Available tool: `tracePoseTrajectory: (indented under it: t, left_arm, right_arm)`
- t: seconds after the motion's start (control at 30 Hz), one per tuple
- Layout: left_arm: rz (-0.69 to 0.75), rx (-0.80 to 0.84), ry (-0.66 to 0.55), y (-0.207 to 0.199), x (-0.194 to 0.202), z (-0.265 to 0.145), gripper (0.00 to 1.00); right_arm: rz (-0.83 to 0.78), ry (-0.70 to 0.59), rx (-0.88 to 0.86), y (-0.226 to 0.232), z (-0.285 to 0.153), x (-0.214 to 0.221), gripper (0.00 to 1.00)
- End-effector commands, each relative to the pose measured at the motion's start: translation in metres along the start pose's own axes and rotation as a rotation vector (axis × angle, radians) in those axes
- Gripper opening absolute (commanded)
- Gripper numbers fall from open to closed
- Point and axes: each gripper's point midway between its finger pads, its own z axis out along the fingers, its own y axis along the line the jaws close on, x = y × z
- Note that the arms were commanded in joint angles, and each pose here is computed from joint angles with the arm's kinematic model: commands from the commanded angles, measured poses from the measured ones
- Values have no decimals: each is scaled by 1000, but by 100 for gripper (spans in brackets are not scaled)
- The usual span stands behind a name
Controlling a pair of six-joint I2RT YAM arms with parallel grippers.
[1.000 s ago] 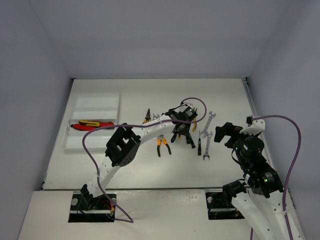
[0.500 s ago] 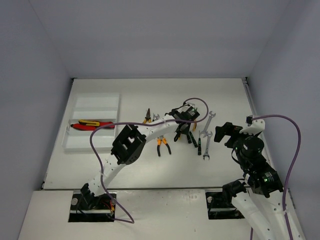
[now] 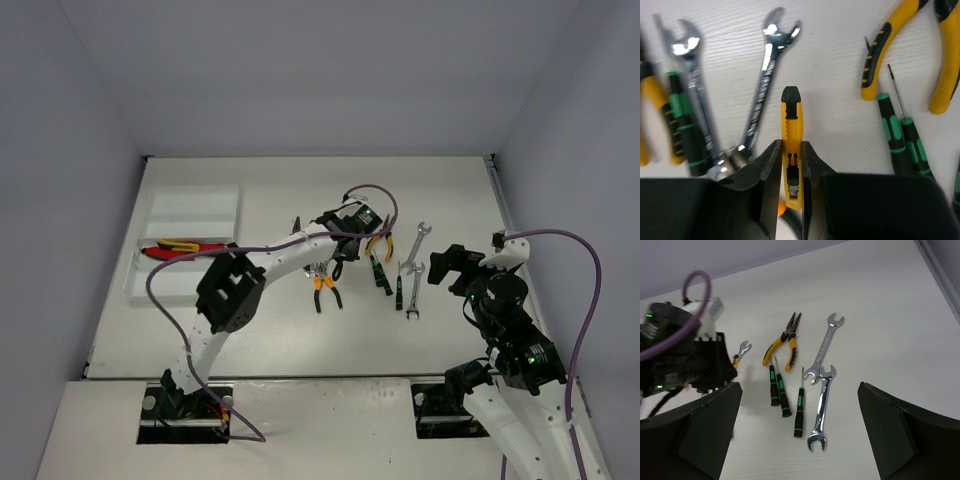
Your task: Sort the tools into containers
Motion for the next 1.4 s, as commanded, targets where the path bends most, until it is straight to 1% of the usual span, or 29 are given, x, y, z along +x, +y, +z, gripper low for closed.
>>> tracePoseTrajectory:
  t: [0.0, 0.07, 0.13, 0.17, 0.2, 0.23, 0.3, 0.37, 0.6, 0.73, 0.8, 1.0, 1.07, 1.2, 1.37]
  left_arm:
    - [-360, -34, -254, 87, -95, -92, 5]
    - [-474, -76, -254, 132, -94, -97, 5]
    - [-575, -111, -257, 165, -88, -102, 5]
    - [-643, -152, -265, 196, -88, -101, 5]
    - [-702, -170, -269, 213, -82, -106, 5]
    - [-774, -202, -293, 240, -81, -113, 5]
    - [-879, -262, -309, 278, -72, -115, 5]
    - [-974, -308, -311, 305, -61, -114, 6]
    - [-1218, -440, -343, 366, -39, -100, 7]
    - [-1289, -475, -311, 381, -26, -83, 7]
    - [-1318, -496, -285, 385, -17, -72, 9]
    - [-1375, -521, -211, 385, 6, -47, 12]
    - [-1394, -525, -205, 385, 10, -44, 13]
    - [-1454, -540, -178, 380, 29, -37, 16]
    - [-1456, -541, -170, 379, 34, -37, 25]
  right_arm:
    - [20, -54, -11, 5, 2, -14, 100]
    - [20, -56, -13, 5, 1, -14, 100]
    - [22, -58, -16, 6, 1, -15, 100]
    - [22, -58, -17, 6, 1, -15, 100]
    - [22, -59, -17, 6, 0, -15, 100]
    - [22, -59, -18, 6, 0, -15, 100]
    - [24, -60, -16, 6, 0, -15, 100]
    - [24, -60, -20, 7, 0, -15, 100]
    - [22, -63, -25, 7, -1, -16, 100]
    - [22, -67, -23, 7, -2, -16, 100]
    - [21, -63, -21, 7, -1, -16, 100]
    - [20, -57, -21, 7, 0, -14, 100]
    - [19, -55, -20, 7, 1, -14, 100]
    - [17, -53, -20, 7, 1, -13, 100]
    - [16, -48, -19, 8, 2, -12, 100]
